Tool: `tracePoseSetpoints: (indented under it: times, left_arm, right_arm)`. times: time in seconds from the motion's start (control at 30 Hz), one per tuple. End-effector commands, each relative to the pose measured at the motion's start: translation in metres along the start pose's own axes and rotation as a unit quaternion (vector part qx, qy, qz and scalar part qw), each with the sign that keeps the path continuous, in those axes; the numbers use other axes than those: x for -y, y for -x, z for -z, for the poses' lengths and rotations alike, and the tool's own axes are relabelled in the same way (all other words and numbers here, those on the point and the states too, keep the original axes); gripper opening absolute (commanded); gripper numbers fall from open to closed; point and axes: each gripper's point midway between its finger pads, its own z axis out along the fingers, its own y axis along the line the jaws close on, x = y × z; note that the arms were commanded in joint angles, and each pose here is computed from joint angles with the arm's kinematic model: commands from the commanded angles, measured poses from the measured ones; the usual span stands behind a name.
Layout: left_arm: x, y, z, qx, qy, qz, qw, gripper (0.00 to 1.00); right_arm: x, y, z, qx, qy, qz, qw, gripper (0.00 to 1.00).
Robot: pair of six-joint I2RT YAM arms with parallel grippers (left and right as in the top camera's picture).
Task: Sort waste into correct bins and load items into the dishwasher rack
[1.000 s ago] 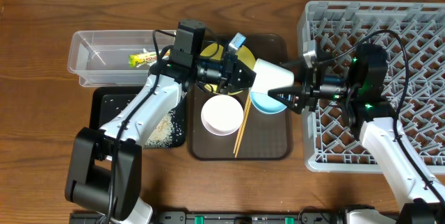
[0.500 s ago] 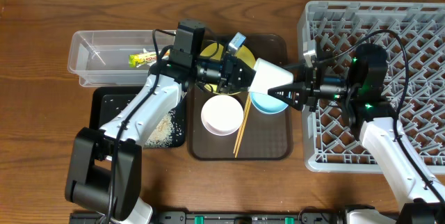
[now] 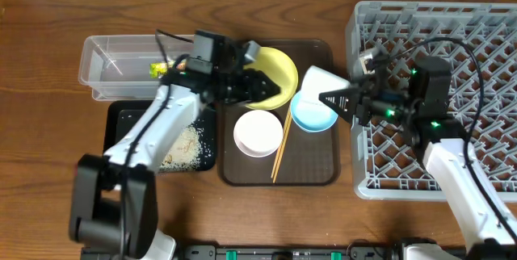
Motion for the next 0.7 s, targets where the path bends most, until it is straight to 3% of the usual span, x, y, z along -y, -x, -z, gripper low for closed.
tracePoseSetpoints:
  times: [0.0,0.13,0.37,0.5,0.67]
  left_arm:
    - [0.0,0.022,0.051,0.08,0.066,-0.054,0.993,0.38]
    - [-0.007,0.015,0.092,0.109,0.121,-0.044,0.986,0.35]
    - [-0.042,-0.006,0.158,0.152,0.269,0.004,0.951,0.31]
    - [-0.04,-0.007,0.168,0.165,0.275,0.005,0.947,0.31]
    - [-0.041,-0.007,0.167,0.163,0.275,0.006,0.947,0.31]
  right_arm:
    - [0.023,0.021,0.028,0.025,-0.145,0.044,0.988,0.2]
    - [0.029,0.028,0.07,0.023,-0.261,0.028,0.965,0.01]
    - [0.042,0.024,0.158,-0.008,-0.449,-0.026,0.893,0.01]
    - [0.058,0.007,0.192,-0.05,-0.521,-0.07,0.849,0.01]
    - [0.078,-0.008,0.205,-0.082,-0.546,-0.122,0.825,0.01]
